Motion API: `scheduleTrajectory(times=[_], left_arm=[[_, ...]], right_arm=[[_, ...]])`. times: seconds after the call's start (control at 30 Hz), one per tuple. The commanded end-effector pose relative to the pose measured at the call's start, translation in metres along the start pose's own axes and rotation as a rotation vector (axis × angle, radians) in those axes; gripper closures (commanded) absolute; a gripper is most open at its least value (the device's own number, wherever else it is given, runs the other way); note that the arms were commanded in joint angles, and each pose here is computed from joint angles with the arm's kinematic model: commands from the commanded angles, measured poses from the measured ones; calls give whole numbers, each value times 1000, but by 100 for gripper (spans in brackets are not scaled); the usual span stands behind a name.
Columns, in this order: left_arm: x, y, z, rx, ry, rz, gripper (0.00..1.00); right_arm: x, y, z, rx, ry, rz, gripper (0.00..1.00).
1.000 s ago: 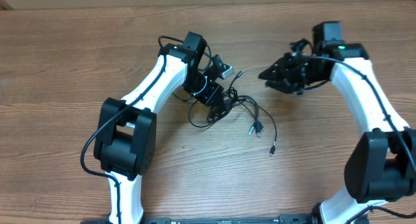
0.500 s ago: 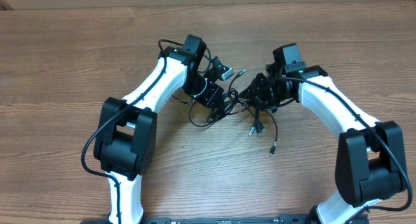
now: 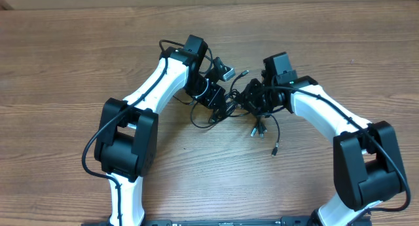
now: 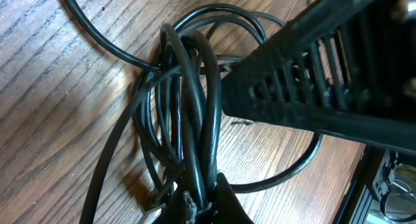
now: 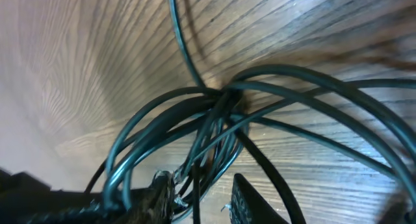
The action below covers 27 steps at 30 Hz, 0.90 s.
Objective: Untangle cables
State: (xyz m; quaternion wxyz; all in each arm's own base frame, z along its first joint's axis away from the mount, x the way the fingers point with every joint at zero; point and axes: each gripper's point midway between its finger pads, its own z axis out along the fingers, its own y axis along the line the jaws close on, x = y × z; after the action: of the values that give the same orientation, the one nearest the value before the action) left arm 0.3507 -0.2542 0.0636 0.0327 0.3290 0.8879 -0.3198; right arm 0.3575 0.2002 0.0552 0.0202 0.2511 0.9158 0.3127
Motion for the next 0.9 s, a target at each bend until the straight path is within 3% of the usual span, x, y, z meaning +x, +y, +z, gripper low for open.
scheduleTrajectory(times=[0.0,0.6,0.8,0.87], left_arm=[[2,-6,-4,7,-4,-8,96],[-2,-19,-4,86,-28,-7,96],[-2,-18,-4,81,-28,-5,96],[-2,-17,-4,73,-25,-5,96]], right_arm=[[-4,-1,2,8,-34,24,73],[-4,6,9,24,-90,27,79],[-4,5,11,49,-119,10,86],[-5,4,11,55,-126,9,95]])
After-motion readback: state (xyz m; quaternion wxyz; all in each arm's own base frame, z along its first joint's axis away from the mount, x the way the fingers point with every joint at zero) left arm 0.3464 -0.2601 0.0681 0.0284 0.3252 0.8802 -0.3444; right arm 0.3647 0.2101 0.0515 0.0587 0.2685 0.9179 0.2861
